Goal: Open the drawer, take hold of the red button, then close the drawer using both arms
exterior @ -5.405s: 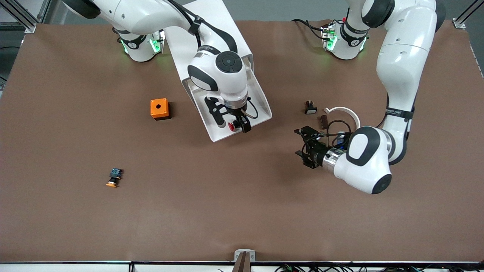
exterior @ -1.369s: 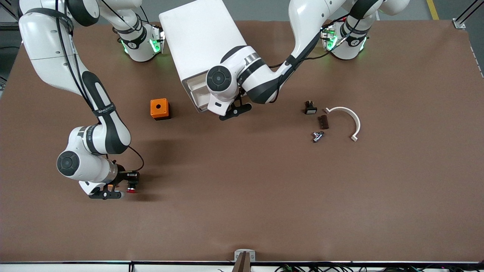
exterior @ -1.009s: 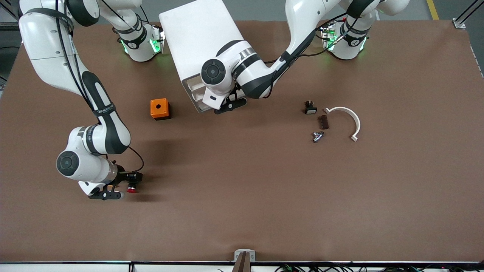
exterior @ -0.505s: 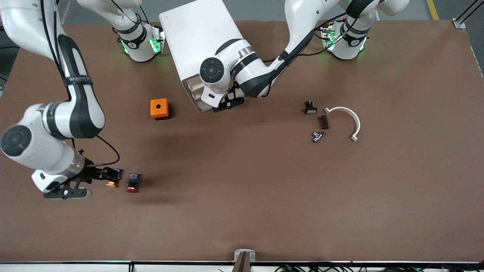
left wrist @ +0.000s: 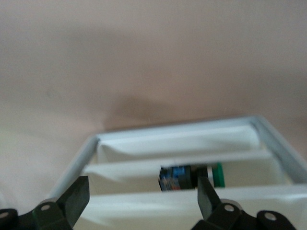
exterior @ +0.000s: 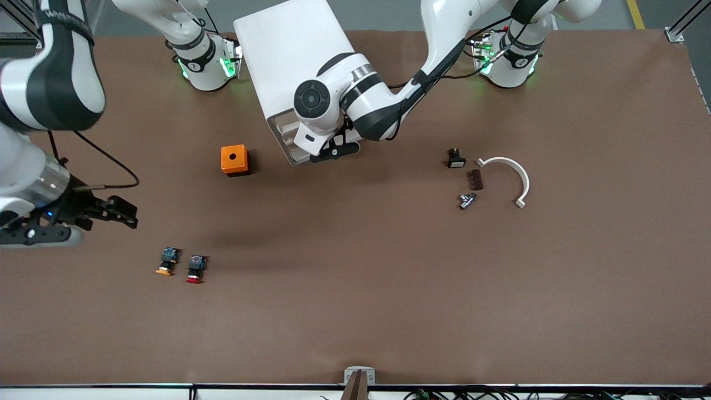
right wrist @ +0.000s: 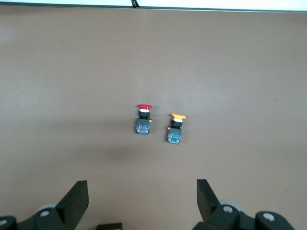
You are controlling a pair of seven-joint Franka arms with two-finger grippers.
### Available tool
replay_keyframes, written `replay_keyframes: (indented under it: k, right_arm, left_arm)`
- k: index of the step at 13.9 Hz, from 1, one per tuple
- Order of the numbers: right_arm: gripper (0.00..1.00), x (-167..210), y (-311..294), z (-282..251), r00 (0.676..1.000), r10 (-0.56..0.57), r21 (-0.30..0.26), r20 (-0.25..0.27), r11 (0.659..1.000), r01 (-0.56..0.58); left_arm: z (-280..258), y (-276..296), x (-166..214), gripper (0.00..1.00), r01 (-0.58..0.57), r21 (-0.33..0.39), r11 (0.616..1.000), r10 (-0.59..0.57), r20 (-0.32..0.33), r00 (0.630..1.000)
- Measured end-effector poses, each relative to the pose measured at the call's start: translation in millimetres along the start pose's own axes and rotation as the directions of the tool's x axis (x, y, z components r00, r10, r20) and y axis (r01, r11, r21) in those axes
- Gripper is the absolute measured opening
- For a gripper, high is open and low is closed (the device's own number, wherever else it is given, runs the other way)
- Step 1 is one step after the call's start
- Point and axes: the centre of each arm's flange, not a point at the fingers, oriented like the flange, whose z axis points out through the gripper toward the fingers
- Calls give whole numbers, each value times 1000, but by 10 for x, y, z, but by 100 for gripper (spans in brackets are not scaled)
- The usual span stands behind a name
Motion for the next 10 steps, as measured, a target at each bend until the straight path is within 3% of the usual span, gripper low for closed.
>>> replay_keyframes:
  k: [3,6,10]
  right_arm:
    - [100,-185,86,-314,1000,12,-1,20,1000,-12]
    - [100,-305,97,-564,999,4,-1,37,1000,-4]
    - [100,-393,195,-851,999,20,-2,41,1000,-20]
  left_arm:
    - [-717,-613,869,100,25,-51,998,-31,-111,993]
    - [-1316,-1453,1679,100,109,-88,990,-123,-178,976]
    - [-1878,-2299,2154,100,170,-125,977,-196,-233,953]
